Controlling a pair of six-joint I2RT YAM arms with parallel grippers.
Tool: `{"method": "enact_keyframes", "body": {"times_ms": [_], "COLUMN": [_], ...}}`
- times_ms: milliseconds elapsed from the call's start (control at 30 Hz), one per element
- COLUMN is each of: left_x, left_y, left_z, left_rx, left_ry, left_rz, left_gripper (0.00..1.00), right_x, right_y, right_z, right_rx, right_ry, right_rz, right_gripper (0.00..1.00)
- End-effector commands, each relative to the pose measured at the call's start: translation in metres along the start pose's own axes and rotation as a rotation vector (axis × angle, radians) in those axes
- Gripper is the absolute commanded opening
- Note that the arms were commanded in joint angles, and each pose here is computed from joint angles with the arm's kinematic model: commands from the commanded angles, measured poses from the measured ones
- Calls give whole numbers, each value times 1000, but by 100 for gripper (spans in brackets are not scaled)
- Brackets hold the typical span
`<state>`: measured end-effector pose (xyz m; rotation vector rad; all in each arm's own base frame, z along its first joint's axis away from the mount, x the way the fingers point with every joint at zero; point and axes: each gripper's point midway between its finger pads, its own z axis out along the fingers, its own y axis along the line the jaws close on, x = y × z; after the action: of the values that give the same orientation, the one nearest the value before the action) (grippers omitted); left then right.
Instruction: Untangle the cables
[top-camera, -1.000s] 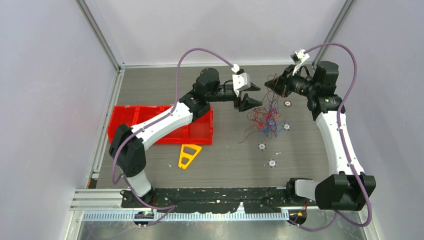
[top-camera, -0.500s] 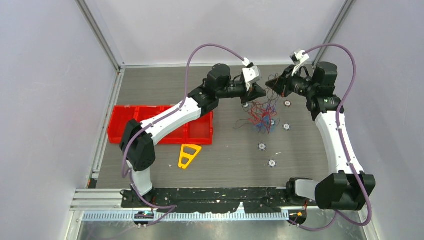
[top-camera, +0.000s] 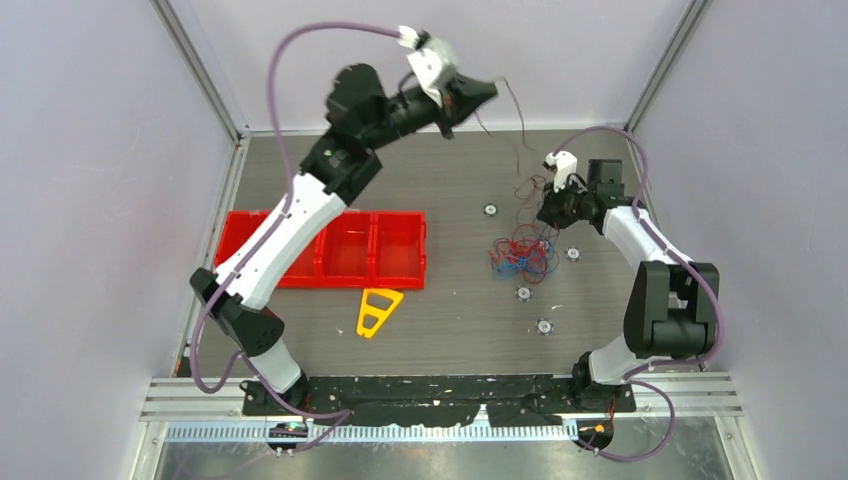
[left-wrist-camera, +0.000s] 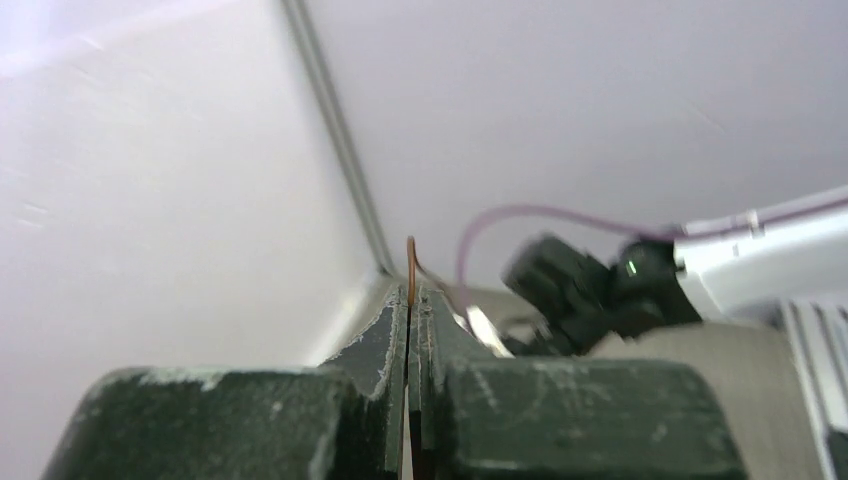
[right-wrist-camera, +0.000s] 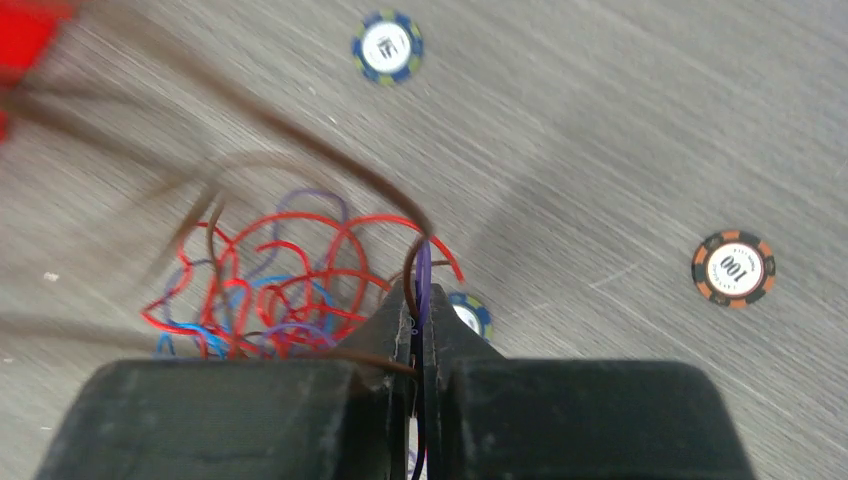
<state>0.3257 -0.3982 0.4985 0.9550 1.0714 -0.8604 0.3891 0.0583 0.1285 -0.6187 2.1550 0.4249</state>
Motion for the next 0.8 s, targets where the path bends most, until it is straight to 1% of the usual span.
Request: {"method": "enact_keyframes", "body": {"times_ms": [0, 100, 233, 367, 433, 500, 600, 733, 767], "left_x": [-91, -121, -152, -167, -177, -181, -168, -116, -87], "left_y": [28, 43, 54, 72, 82, 88, 95, 111, 115], "left_z": [-32, -44, -58, -75, -86, -99, -122, -170, -183], "left_rx": [-127, -184, -243, -354, -396, -435, -508, -643, -680], "left_ry": [-133, -178, -234, -256, -275, -260, -209, -58, 2], "left_rz": [44, 72, 106, 116, 91, 94, 103, 102, 79], "left_gripper": [0, 0, 0, 0, 0, 0, 0, 0, 0], "right_x": [20, 36, 45, 45, 47, 48, 43, 33, 32], "right_y": [-31, -41, -52, -57, -57, -55, -52, -49, -46], "right_z": [6, 11, 14, 15, 15, 15, 14, 11, 11], "right_rx": [99, 117, 143, 153, 150, 140, 128, 117, 104], "right_ry": [78, 127, 169, 180, 191, 193, 177, 151, 146], "right_rz": [-117, -130, -137, -131, -128, -123, -121, -111, -107], "right_gripper": [5, 5, 5, 6, 5, 6, 5, 5, 5]}}
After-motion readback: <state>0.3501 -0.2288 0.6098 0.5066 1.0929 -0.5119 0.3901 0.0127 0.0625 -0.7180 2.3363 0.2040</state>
